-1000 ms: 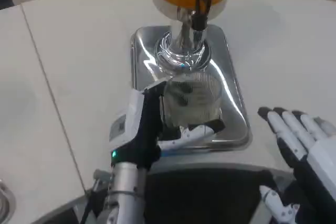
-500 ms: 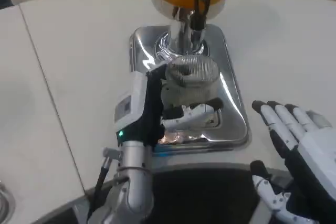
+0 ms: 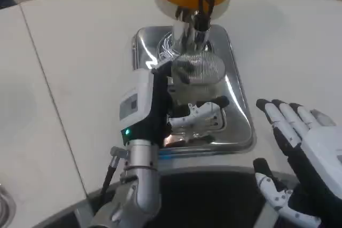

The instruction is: Grasp the cup under the faucet to collect the drink, then remove the cup.

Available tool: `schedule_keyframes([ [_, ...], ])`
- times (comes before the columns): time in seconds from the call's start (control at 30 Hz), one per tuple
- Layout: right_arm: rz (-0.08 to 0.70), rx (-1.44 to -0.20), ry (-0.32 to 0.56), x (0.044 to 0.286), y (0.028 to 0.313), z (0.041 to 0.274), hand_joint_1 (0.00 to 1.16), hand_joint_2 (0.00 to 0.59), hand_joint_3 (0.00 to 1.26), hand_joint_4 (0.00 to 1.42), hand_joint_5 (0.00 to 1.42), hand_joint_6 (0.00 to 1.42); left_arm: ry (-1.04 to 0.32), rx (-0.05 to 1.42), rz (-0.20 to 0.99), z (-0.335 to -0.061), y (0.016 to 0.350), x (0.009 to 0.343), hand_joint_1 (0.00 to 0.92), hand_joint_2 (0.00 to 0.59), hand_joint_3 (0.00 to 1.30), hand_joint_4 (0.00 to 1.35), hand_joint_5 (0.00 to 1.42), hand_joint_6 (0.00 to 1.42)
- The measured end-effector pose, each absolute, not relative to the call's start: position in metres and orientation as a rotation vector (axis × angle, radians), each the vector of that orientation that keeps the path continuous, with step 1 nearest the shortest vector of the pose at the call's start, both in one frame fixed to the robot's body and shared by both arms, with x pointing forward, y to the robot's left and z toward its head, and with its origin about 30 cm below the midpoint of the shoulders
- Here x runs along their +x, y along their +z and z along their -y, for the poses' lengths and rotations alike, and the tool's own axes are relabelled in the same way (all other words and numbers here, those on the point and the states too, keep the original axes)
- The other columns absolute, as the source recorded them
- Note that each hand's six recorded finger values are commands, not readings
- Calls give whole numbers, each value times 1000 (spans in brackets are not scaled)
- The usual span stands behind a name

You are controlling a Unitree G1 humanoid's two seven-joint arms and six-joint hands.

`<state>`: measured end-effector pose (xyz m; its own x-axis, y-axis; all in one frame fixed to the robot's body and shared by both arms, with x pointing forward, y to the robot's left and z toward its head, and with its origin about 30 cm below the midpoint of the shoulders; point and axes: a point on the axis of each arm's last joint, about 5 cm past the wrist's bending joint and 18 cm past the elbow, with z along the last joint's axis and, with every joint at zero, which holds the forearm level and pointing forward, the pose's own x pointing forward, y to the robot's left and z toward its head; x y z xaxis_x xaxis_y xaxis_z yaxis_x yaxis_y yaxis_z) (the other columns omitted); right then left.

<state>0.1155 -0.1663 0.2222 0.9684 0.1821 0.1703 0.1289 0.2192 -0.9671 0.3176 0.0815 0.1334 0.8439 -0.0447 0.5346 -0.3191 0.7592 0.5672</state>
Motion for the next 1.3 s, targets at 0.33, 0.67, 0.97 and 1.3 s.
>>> schedule_keyframes([
  [0.33,258,-1346,59,114,219,163,232,586,6,0,0,21,138,743,584,-86,131,317,460,75,345,250,693,794],
  [0.67,268,-1326,65,119,216,159,235,586,6,0,0,30,116,747,593,-94,134,318,407,63,148,2,393,376],
  [0.97,315,-1316,16,122,217,159,237,586,6,0,0,32,97,718,633,-114,141,311,400,58,75,0,299,286],
  [1.3,359,-1245,20,121,214,156,237,586,6,0,0,32,218,773,608,-164,146,290,412,68,2,0,180,176],
])
